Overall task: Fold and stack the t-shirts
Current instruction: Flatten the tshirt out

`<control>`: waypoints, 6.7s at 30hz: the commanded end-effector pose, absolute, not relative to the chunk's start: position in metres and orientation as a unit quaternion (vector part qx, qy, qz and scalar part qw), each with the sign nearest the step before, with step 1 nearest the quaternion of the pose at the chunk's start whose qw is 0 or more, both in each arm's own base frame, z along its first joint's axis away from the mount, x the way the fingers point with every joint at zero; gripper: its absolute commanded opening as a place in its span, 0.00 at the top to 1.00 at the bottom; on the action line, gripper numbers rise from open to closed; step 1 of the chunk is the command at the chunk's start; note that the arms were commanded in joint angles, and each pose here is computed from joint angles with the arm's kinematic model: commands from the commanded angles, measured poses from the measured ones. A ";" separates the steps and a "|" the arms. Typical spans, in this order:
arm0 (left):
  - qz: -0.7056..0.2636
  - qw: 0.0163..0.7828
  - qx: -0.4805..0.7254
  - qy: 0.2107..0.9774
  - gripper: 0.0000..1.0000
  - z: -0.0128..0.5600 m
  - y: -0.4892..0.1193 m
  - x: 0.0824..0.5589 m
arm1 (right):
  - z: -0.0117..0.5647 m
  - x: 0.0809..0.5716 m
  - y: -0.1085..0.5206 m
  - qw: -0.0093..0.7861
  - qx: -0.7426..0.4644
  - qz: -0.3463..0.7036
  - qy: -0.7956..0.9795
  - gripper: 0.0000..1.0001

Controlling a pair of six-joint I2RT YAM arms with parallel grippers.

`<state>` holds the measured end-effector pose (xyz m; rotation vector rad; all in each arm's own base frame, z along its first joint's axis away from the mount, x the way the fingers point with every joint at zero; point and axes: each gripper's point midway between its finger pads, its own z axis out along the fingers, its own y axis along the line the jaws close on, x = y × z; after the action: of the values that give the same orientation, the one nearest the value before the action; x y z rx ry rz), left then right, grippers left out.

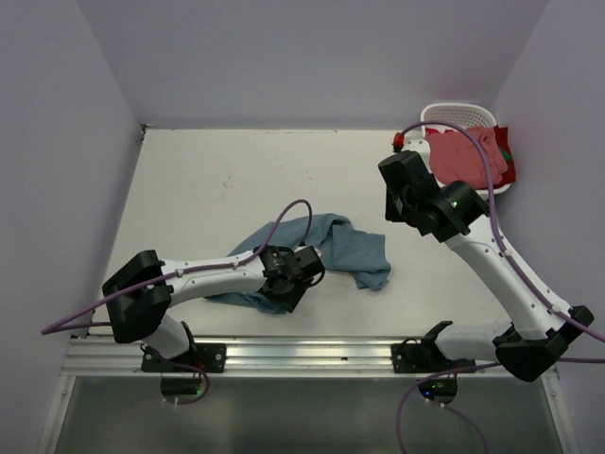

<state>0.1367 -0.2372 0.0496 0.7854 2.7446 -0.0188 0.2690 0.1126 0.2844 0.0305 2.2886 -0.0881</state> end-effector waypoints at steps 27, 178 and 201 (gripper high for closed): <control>-0.151 0.503 -0.036 0.850 1.00 0.330 -0.195 0.264 | 0.256 0.269 0.086 0.401 0.040 -0.043 0.914 1.00; -0.154 0.596 -0.367 0.697 1.00 0.346 -0.044 0.232 | 0.178 0.133 0.158 0.231 -0.168 0.028 0.958 0.13; -0.155 0.587 -0.365 0.705 1.00 0.339 -0.045 0.228 | 0.042 0.121 0.136 0.154 0.032 -0.007 0.987 0.59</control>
<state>0.2251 -0.0511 0.3211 -0.8012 1.7190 -0.3390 0.1135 0.1160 0.0400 -0.0060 2.8602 -0.1652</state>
